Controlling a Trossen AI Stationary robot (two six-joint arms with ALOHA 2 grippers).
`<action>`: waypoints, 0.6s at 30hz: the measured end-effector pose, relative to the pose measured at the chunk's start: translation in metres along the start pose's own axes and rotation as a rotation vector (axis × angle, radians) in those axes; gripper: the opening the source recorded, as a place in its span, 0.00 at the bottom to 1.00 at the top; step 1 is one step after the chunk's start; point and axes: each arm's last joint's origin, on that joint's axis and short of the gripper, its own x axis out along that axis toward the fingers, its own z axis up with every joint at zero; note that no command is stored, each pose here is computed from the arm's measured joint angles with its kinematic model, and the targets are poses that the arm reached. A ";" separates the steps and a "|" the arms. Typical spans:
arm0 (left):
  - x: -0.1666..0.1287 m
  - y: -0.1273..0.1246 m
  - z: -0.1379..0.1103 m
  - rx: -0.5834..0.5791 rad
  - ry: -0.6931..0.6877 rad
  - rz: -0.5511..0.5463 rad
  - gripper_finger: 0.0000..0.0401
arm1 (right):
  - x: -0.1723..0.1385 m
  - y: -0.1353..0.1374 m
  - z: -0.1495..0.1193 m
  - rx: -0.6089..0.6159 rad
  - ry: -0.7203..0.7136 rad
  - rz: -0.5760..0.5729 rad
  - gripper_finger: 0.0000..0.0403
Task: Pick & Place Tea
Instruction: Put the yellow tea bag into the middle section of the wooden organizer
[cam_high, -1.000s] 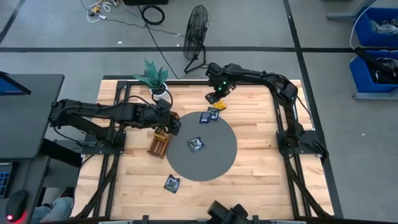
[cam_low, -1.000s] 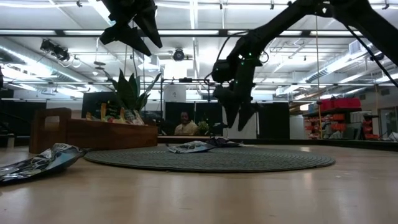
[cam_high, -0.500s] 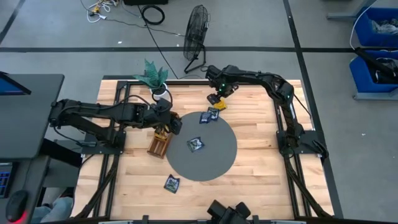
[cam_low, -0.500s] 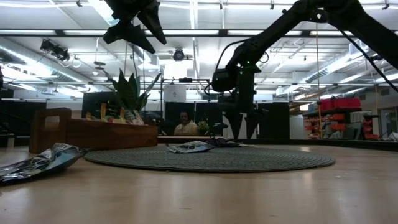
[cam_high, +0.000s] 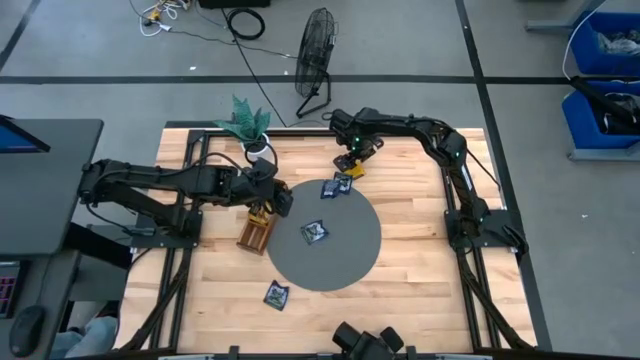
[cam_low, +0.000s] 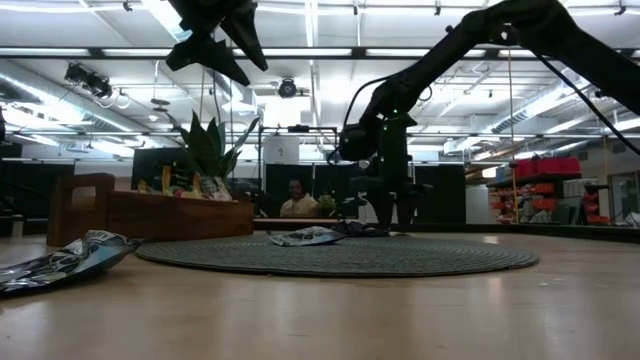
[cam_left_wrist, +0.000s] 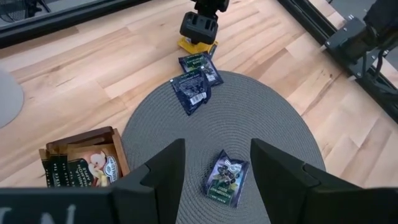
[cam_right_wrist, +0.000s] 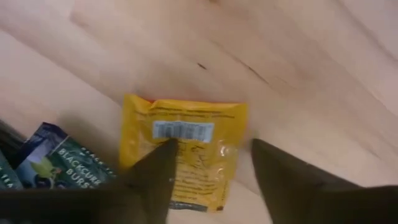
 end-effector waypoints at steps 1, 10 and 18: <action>0.000 0.000 0.000 0.000 0.002 -0.002 0.46 | 0.000 0.000 0.000 -0.002 -0.002 0.001 0.50; 0.000 0.000 0.000 0.001 0.002 -0.002 0.46 | 0.002 0.000 0.002 -0.060 -0.020 -0.006 0.03; 0.000 0.000 0.000 0.002 0.002 -0.002 0.46 | -0.019 -0.001 -0.001 -0.078 -0.081 -0.009 0.01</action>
